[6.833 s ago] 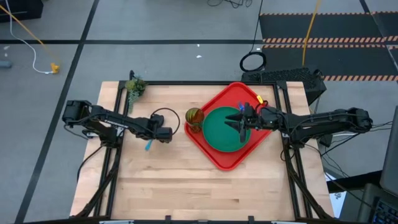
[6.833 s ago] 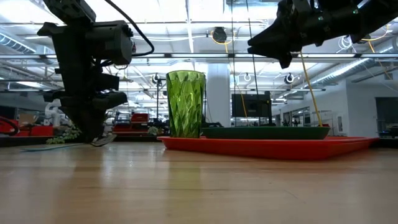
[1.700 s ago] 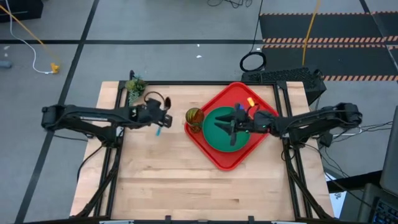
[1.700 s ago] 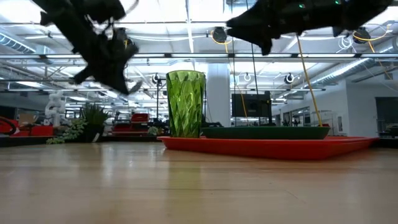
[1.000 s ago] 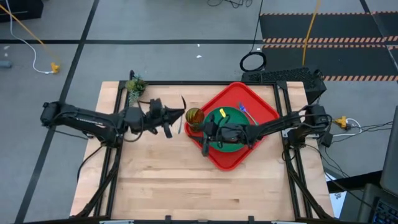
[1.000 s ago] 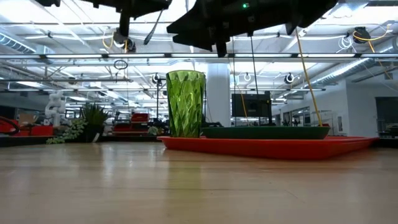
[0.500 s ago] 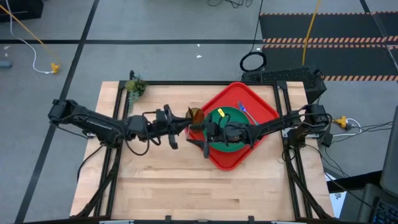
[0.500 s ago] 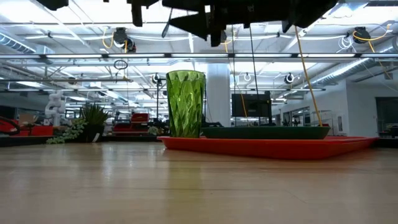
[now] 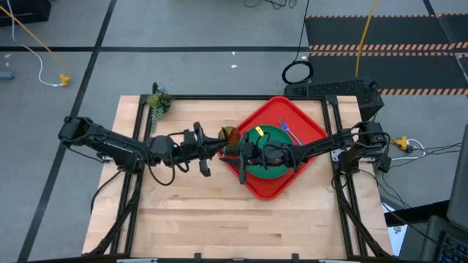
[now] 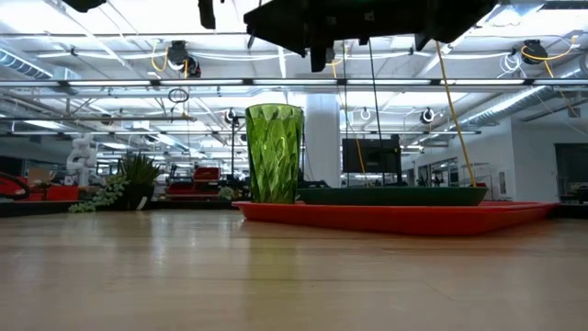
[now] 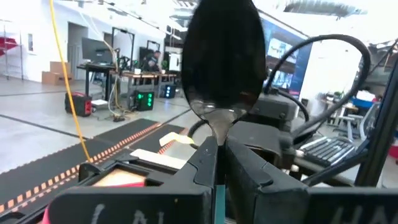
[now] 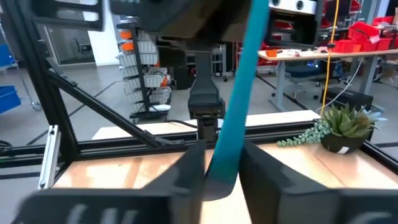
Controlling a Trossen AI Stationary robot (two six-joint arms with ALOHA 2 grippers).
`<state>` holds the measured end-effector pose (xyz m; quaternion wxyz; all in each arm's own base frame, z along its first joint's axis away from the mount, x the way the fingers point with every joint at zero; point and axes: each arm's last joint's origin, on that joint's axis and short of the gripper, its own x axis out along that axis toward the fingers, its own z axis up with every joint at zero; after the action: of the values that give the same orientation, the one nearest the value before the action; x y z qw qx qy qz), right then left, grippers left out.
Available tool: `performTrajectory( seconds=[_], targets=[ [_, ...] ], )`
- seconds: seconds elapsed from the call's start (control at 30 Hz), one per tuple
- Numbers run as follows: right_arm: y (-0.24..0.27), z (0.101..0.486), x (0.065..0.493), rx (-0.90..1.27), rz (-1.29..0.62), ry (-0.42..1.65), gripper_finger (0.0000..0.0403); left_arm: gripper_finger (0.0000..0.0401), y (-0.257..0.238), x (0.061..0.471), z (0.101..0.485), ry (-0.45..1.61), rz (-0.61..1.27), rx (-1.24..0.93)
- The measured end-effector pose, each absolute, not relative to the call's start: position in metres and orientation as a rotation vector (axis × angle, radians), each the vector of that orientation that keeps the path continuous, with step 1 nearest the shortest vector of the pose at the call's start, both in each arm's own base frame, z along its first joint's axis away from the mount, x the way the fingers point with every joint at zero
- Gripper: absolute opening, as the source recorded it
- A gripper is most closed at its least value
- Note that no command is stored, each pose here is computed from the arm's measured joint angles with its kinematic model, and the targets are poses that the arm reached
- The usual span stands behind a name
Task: Pick and place plate/cup/fork/spoon on tray
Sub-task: Put the blue spoon on the red serving tray
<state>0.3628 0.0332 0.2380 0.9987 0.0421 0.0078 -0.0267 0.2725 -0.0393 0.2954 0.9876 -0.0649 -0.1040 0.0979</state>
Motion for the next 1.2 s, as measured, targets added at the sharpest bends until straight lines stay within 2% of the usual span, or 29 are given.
performTrajectory(
  seconds=[0.1, 0.17, 0.33, 0.43, 0.67, 0.83, 1.0, 1.2],
  targets=[
    [0.033, 0.237, 0.363, 0.075, -0.059, 0.024, 0.0023, 0.0024, -0.041, 0.273, 0.293, -0.191, 0.185, -0.125],
    [0.033, 0.238, 0.362, 0.064, -0.058, 0.026, 0.0005, 0.0024, -0.042, 0.273, 0.293, -0.191, 0.181, -0.126],
    [0.031, 0.245, 0.355, 0.053, -0.057, 0.07, 0.0002, 0.0026, -0.046, 0.272, 0.294, -0.191, 0.174, -0.106],
    [0.03, 0.257, 0.344, 0.039, -0.058, 0.123, 0.0001, 0.004, -0.047, 0.272, 0.292, -0.177, 0.172, -0.091],
    [0.032, 0.272, 0.302, 0.066, -0.027, 0.201, 0.0001, 0.0125, -0.047, 0.272, 0.287, -0.115, 0.171, -0.103],
    [0.032, 0.271, 0.277, 0.209, 0.12, 0.203, 0.0, 0.0175, -0.05, 0.273, 0.285, -0.09, 0.085, -0.107],
    [0.037, 0.243, 0.274, 0.324, 0.217, 0.318, 0.0, 0.0186, -0.052, 0.273, 0.284, -0.087, -0.015, -0.105],
    [0.045, 0.23, 0.29, 0.38, 0.453, 0.271, 0.0, 0.0186, -0.055, 0.28, 0.277, -0.083, -0.161, -0.095]
  ],
)
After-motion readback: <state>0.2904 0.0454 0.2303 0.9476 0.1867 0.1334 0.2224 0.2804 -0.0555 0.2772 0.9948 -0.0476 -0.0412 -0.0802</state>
